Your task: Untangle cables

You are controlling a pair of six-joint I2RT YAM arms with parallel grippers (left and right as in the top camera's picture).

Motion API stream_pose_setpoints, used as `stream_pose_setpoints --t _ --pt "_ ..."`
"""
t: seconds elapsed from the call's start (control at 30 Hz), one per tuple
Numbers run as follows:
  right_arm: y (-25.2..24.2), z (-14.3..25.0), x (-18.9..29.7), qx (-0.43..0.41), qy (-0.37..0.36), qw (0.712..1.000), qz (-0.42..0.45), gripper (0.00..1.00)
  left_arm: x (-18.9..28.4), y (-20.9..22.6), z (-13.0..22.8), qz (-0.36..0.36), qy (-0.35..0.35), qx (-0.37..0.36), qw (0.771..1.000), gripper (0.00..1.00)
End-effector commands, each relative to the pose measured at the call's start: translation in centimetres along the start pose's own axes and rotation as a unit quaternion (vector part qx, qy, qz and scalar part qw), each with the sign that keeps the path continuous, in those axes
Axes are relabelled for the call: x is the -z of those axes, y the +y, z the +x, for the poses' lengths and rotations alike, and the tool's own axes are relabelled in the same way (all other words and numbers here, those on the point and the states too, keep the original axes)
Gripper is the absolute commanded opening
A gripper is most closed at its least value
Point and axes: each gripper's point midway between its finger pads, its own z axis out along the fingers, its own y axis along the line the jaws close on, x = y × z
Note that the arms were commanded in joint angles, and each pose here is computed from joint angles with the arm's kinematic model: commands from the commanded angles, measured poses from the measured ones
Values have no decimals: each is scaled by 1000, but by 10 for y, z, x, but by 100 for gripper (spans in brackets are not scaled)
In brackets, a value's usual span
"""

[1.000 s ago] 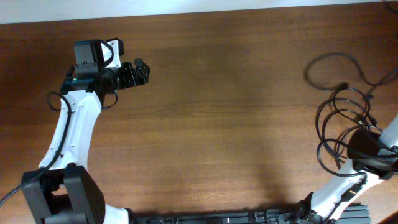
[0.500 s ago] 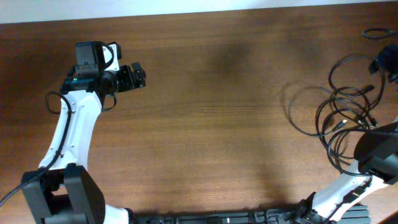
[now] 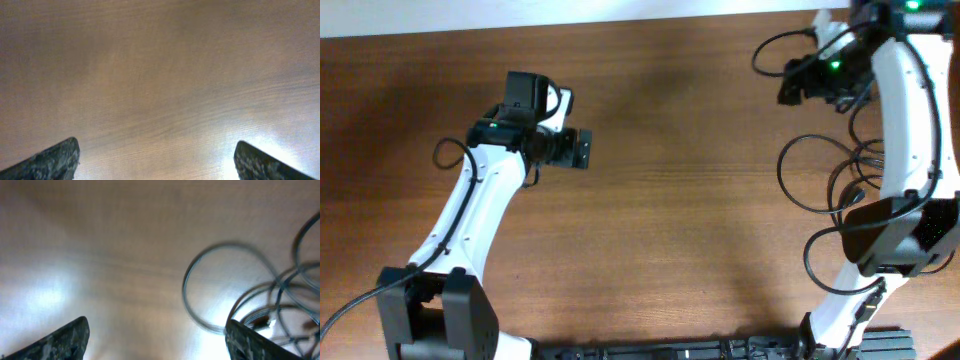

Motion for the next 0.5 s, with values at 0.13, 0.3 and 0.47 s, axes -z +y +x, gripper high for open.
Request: stream_pose_setpoints --t 0.13,0.3,0.47 --pt "18 54 -12 -26 111 993 10 86 20 -5 85 26 174 116 977 99" --pt "16 95 -41 -39 178 983 9 86 38 -11 105 35 213 116 969 99" --pt "21 89 -10 -18 27 999 15 86 80 -5 87 15 120 86 989 99"
